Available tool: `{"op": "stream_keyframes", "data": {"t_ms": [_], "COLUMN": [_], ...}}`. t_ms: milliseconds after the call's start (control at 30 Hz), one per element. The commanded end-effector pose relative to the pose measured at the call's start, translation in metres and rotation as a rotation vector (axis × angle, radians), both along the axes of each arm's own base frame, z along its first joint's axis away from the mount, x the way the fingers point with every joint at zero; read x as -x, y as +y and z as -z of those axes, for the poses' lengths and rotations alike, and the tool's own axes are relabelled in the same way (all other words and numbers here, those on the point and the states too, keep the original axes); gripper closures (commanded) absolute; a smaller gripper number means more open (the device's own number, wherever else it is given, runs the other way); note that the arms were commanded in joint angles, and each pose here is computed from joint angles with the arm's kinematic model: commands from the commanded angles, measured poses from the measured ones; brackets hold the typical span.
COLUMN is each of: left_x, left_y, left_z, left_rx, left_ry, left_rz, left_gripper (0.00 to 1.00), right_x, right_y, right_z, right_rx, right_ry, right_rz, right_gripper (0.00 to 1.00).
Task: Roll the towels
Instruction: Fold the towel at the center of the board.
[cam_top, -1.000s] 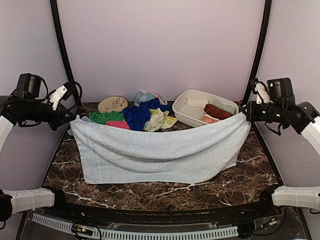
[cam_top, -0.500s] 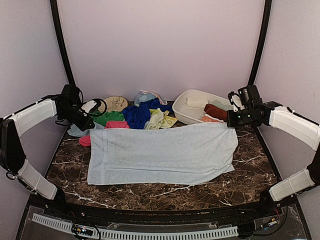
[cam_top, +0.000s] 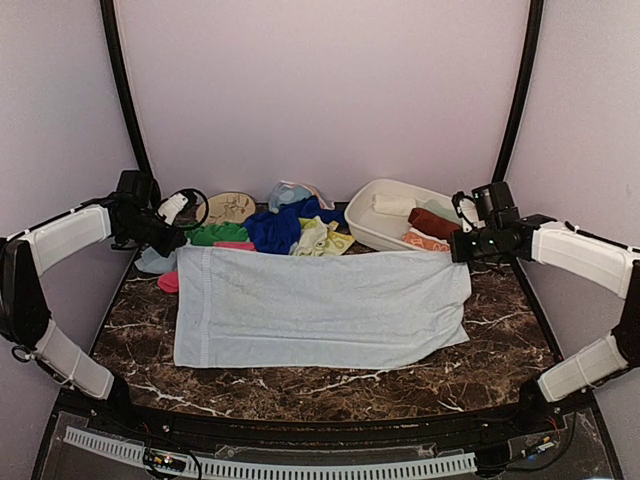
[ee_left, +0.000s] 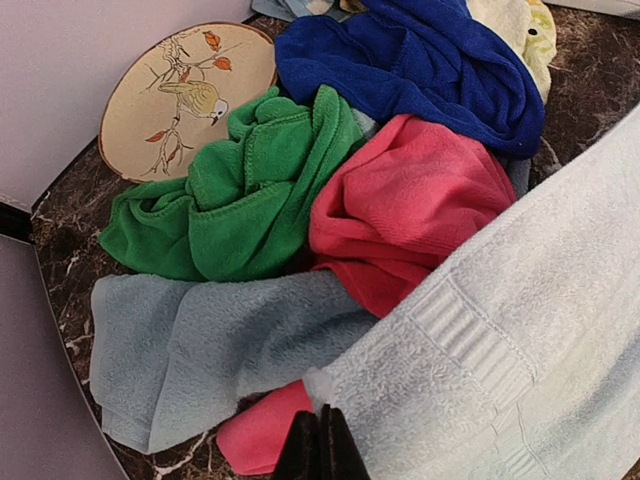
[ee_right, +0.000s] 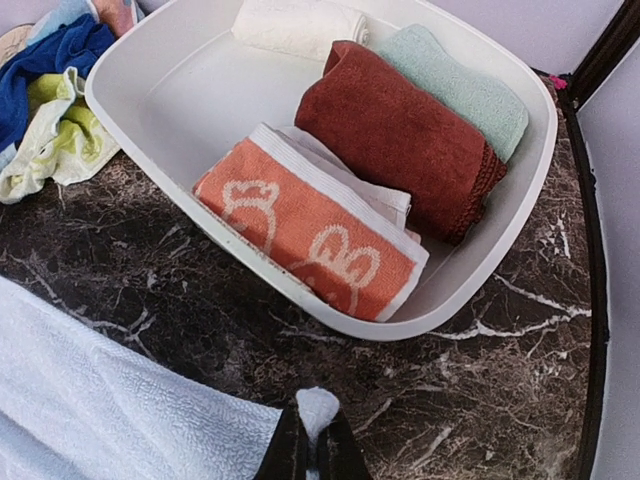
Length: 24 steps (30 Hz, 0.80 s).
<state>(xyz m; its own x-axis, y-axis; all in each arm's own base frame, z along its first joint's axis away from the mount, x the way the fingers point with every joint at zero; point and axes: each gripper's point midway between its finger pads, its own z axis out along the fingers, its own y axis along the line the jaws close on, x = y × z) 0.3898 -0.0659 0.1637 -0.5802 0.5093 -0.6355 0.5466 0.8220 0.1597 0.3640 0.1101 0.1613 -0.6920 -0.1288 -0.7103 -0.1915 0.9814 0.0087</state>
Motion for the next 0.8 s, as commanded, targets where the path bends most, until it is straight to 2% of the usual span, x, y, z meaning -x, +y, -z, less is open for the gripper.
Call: {"op": "stream_keyframes", "data": {"t_ms": [0, 133, 267, 500, 767], "left_x": [-0.022, -0.009, 0.019, 0.088, 0.169], "left_y": [0.012, 0.004, -0.003, -0.016, -0.025], "left_z": [-0.015, -0.032, -0.069, -0.109, -0.169], "left_rx": [-0.020, 0.014, 0.041, 0.095, 0.140], "left_ry": [-0.063, -0.059, -0.110, -0.094, -0.171], "left_rz": [-0.035, 0.001, 0.057, 0.144, 0.222], "left_gripper": [1.00, 1.00, 1.00, 1.00, 1.00], "right_x": [-0.032, -0.030, -0.007, 0.057, 0.108], "right_y": [0.002, 0.007, 0.004, -0.003, -0.017], "right_z": [-0.025, -0.039, -0.058, -0.102, -0.167], "right_rx": [0.016, -0.021, -0.061, -0.171, -0.250], "right_ry": [-0.103, -0.106, -0.129, -0.177, -0.274], "right_rz": [0.007, -0.006, -0.013, -0.042, -0.036], "right_gripper": [1.00, 1.00, 1.00, 1.00, 1.00]}}
